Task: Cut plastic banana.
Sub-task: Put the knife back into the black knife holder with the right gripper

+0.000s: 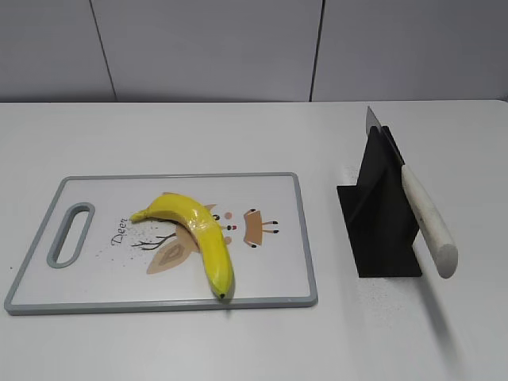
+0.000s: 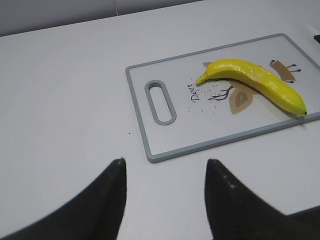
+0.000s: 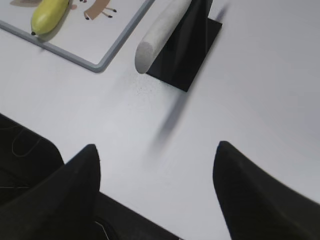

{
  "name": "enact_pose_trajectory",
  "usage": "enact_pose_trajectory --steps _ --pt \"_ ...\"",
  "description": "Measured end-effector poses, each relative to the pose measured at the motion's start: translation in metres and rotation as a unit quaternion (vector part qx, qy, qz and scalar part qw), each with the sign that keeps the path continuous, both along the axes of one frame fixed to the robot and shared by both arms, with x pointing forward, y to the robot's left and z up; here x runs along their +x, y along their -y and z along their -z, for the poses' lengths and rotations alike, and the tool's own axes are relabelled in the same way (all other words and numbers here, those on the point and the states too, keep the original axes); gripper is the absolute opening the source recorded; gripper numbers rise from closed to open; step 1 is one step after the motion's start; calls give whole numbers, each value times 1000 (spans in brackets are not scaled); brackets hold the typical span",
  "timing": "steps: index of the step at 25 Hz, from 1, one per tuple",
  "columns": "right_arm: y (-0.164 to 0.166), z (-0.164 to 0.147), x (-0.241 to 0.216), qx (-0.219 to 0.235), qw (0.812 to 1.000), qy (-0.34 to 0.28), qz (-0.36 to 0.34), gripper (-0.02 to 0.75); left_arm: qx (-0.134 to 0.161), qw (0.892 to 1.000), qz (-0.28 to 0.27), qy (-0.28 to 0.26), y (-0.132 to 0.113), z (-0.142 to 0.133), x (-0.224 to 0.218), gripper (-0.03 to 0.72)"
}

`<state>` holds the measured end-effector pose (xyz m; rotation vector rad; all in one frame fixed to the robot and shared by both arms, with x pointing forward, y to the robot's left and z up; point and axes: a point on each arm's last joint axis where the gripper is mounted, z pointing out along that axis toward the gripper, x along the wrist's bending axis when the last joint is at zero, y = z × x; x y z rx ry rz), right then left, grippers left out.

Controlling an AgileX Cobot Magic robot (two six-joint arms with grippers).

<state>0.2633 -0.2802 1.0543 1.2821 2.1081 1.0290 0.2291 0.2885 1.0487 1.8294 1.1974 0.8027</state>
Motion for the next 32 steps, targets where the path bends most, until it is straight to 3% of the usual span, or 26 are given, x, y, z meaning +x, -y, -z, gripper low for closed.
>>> enact_pose_trajectory --steps 13,25,32 --pt "12 -3 -32 34 994 103 17 534 0 1000 0 0 0 0 0 489" --pt "10 -3 -32 23 986 111 124 534 0 1000 0 0 0 0 0 489" --pt "10 -3 -32 22 985 111 133 534 0 1000 0 0 0 0 0 489"
